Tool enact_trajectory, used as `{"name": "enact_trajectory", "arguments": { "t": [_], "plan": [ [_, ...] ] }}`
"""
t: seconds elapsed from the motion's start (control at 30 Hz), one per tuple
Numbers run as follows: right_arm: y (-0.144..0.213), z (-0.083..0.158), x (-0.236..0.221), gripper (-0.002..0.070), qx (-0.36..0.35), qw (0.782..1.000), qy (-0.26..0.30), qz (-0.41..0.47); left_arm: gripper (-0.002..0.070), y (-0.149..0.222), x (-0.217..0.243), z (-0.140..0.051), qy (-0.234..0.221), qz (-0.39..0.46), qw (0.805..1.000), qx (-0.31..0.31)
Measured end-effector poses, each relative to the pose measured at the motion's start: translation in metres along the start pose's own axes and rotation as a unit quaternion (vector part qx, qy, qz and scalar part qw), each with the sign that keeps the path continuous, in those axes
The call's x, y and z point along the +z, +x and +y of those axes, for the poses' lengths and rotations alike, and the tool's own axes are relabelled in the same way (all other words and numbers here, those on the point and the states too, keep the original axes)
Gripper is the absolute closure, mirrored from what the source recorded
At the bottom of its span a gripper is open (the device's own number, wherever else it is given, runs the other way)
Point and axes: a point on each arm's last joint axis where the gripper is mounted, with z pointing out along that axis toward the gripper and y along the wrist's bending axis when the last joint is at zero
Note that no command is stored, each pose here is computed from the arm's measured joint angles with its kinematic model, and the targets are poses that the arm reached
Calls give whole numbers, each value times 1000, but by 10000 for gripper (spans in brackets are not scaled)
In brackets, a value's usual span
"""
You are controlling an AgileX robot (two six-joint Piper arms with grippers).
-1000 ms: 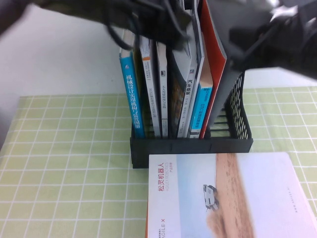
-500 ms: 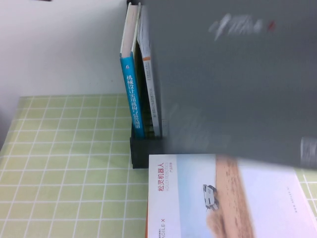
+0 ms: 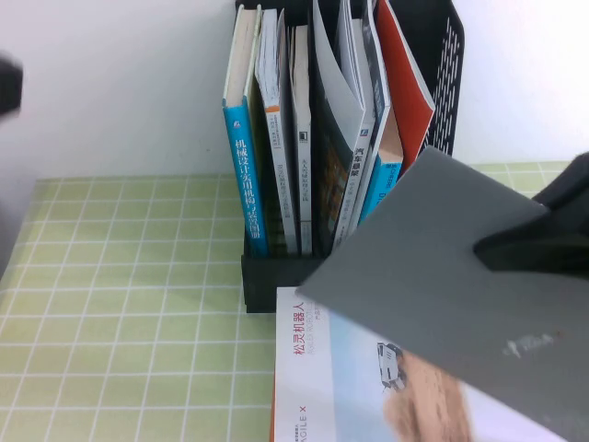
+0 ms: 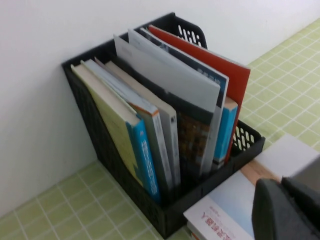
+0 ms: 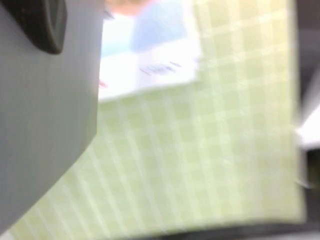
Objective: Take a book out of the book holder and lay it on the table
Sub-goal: Place the picked book on the book
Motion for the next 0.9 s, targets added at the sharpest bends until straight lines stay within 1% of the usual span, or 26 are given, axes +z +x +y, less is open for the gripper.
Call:
{"name": "enact_trajectory", "arguments": {
  "t": [0.1,0.2,0.3,0.4,0.47,0.63,0.77,0.83,0.9],
  "plan": [
    [2,-6,10,673,-35,998,40,37,678,26,0,-5,-1,6,1000,-23],
    [2,-2,25,673,-91,990,65,92,678,49,-3,-9,-7,13,999,-39],
    [1,10,47,673,-144,974,83,155,678,64,-7,-12,-12,13,999,-50],
    [7,24,83,673,-180,950,114,228,678,70,-13,-15,-16,0,998,-57],
    [10,33,108,673,-189,938,129,262,678,71,-16,-16,-17,-6,998,-57],
    [22,58,172,673,-211,910,145,326,678,71,-20,-17,-18,-14,998,-63],
    [36,81,212,673,-238,885,150,372,678,71,-20,-17,-18,-14,997,-67],
    [46,88,228,673,-237,877,144,391,678,71,-20,-17,-18,-13,998,-67],
    [55,92,242,673,-226,875,134,406,678,72,-20,-17,-19,-12,998,-66]
  ]
}}
